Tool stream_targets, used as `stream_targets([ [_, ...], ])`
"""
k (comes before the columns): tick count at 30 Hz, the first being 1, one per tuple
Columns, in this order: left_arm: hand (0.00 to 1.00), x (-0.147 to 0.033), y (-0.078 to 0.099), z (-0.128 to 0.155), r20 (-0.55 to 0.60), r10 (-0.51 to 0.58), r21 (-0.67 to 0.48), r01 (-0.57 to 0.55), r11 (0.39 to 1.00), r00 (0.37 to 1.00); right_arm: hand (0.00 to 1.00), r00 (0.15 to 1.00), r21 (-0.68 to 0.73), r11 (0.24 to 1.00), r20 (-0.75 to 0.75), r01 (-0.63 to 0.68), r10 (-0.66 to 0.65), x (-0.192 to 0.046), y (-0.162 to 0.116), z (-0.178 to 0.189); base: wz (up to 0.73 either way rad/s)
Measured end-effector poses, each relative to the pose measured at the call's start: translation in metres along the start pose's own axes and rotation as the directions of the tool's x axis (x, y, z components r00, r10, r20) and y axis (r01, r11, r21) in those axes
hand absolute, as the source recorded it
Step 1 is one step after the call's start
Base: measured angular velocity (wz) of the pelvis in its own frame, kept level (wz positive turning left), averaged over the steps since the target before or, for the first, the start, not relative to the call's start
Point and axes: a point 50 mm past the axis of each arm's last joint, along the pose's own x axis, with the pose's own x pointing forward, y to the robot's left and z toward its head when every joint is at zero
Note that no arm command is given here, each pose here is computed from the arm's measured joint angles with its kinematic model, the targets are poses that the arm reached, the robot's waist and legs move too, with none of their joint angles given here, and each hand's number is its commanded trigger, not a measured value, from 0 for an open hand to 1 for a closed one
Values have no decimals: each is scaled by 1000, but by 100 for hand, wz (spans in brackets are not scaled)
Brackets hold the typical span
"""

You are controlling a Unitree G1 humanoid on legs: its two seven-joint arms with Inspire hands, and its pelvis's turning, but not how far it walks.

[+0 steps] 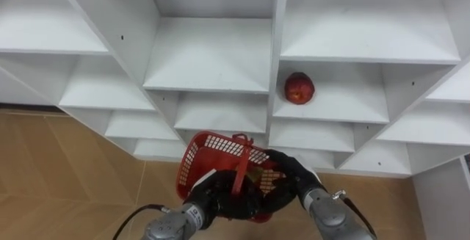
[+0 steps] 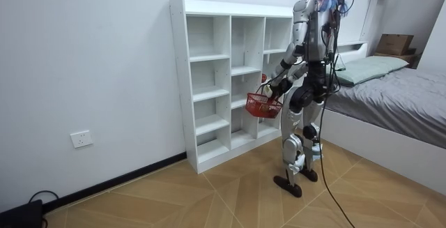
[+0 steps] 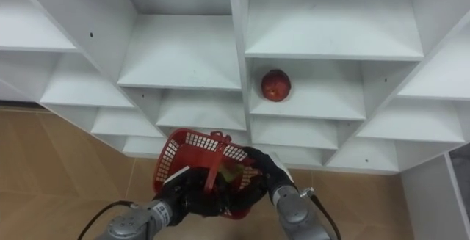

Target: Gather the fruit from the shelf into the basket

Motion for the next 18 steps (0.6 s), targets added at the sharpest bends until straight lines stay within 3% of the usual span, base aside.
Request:
stream_targets([
  [5,100,-2,1,-4,-8,9,-13,-9,1000,1000,0,1000,2,1000,20,-14,14,-5,0,-1,-2],
  [18,100,-27,25,-35,-76,140,-93,-147,985,987,0,987,-16,1000,164,-3,6,-33,-8,6,-7],
])
